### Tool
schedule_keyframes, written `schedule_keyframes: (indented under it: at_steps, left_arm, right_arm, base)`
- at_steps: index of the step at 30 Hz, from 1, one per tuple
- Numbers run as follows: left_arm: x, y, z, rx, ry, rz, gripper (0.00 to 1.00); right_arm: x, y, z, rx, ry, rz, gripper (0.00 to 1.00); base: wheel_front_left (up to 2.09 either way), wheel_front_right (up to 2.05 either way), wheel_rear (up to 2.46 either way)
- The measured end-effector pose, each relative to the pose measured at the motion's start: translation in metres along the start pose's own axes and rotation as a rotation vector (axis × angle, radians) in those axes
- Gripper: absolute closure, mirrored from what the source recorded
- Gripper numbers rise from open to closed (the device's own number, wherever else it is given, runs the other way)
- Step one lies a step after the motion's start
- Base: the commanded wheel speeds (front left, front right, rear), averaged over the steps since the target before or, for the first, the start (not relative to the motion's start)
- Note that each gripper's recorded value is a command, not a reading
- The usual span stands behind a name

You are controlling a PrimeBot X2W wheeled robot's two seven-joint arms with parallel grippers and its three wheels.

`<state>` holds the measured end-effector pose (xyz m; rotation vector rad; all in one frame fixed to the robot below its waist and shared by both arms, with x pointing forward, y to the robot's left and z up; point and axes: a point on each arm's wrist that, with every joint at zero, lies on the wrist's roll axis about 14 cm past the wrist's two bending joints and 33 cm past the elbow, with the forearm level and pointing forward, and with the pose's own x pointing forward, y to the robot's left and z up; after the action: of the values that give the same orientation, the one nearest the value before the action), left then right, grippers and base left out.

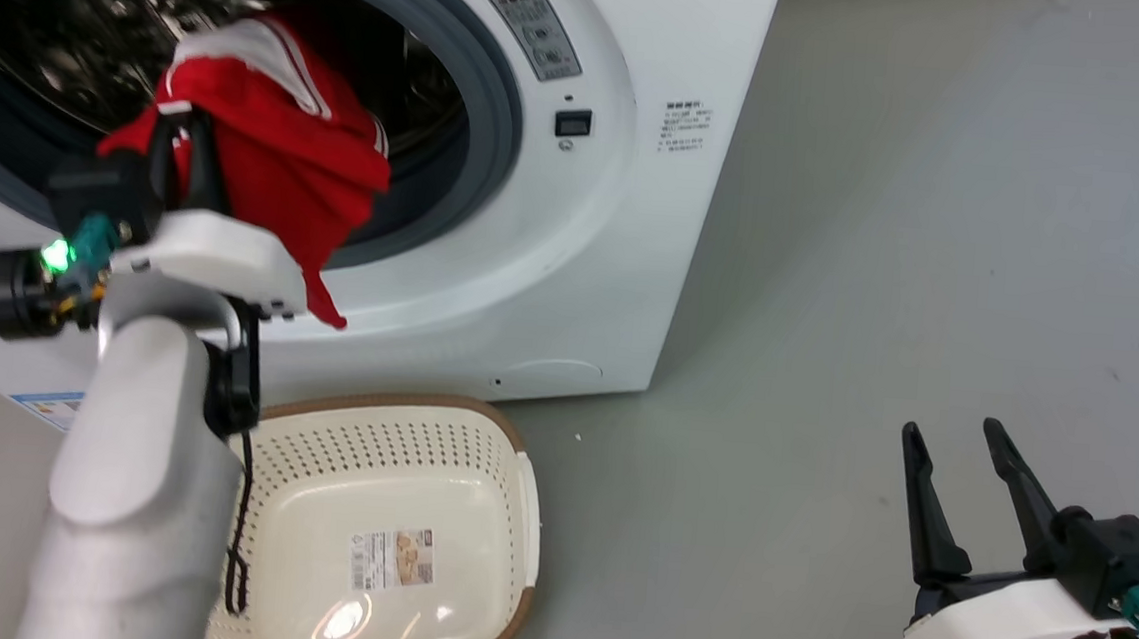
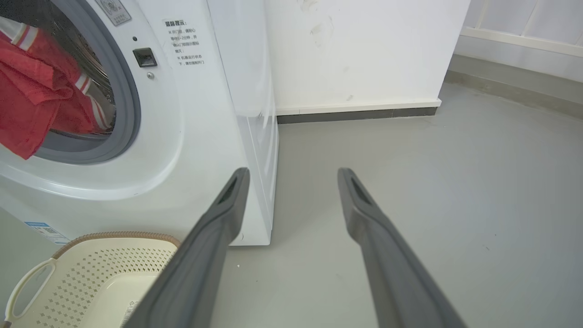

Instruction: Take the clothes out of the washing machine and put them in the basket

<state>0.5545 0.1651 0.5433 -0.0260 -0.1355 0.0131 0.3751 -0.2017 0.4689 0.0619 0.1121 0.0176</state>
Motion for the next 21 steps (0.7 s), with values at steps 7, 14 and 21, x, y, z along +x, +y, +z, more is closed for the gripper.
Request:
schedule_keyframes:
  at_steps: [7, 14, 21]
  left_arm:
    - [-0.048, -0.002, 0.017, -0.027, -0.046, -0.003, 1.0]
    - [-0.101, -0.006, 0.017, -0.043, -0.044, -0.008, 1.0]
    - [-0.153, -0.007, -0.001, -0.061, 0.015, -0.001, 1.0]
  right_arm:
    - [-0.012, 0.004, 0.018, -0.004, -0.041, -0.001, 0.0]
    - [-0.022, 0.013, 0.026, -0.016, -0.053, 0.019, 0.0]
    - [-0.025, 0.026, 0.028, -0.025, -0.049, 0.06, 0.0]
  base:
    - [0.0, 0.0, 0.0]
    - [0.0, 0.0, 0.0]
    - [0.0, 0.0, 0.0]
